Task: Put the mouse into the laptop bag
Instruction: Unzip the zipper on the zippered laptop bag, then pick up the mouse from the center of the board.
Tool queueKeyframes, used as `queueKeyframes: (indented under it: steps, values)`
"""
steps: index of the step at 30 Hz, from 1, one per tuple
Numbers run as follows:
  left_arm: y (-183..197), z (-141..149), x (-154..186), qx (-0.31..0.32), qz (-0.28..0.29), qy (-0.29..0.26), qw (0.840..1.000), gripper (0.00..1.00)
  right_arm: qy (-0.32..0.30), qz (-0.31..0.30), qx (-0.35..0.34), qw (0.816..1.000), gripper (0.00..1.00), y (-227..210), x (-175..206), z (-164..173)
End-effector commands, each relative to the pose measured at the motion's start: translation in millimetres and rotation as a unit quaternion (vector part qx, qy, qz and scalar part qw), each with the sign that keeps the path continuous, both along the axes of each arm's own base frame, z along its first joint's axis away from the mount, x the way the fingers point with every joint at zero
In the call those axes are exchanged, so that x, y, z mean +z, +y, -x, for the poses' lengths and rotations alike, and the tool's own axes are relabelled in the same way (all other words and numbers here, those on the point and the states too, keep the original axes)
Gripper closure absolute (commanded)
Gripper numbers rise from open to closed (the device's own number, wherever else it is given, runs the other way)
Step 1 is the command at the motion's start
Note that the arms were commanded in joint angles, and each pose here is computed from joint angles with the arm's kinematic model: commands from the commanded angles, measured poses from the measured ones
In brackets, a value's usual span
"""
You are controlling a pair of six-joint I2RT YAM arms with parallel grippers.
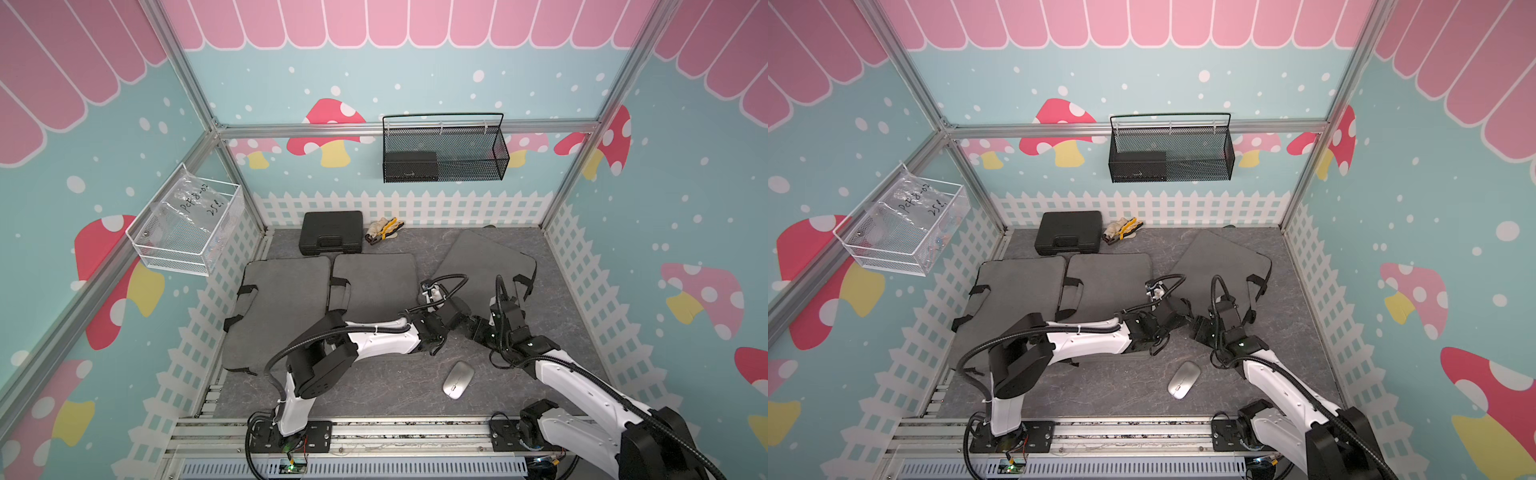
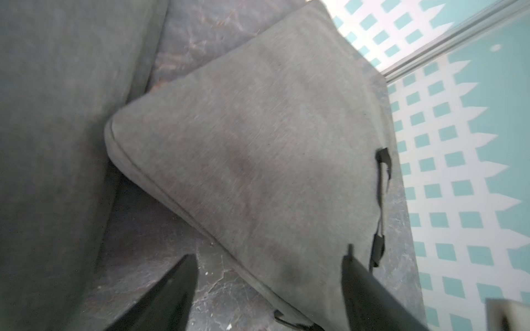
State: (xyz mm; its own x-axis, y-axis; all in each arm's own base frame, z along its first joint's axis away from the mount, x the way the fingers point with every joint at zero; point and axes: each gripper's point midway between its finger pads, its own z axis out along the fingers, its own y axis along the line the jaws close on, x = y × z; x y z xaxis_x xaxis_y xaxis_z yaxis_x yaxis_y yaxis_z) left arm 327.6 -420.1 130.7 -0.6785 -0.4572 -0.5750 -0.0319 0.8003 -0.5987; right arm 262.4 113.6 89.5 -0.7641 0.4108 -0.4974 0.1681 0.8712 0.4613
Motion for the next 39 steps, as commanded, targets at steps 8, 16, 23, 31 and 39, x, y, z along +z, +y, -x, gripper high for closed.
queueKeyframes:
  steps: [8,16,23,31,39]
  values:
    - [113,-24,51,0.012,-0.028,-0.021,0.999,0.01,0.067,0.048,0.01,0.997,0.21,15,-14,55]
    - [225,-24,67,0.061,-0.058,-0.015,0.996,0.0,0.105,0.064,0.04,0.992,0.18,44,-39,85]
    - [288,-11,64,0.108,-0.049,-0.016,0.993,0.01,0.121,0.097,0.046,0.987,0.13,61,-48,92]
    - [295,-6,57,0.104,-0.029,-0.004,0.994,0.0,0.133,0.111,0.062,0.983,0.12,73,-62,97]
    - [291,-9,53,0.096,-0.016,0.005,0.995,0.01,0.134,0.185,0.059,0.972,0.12,71,-51,100]
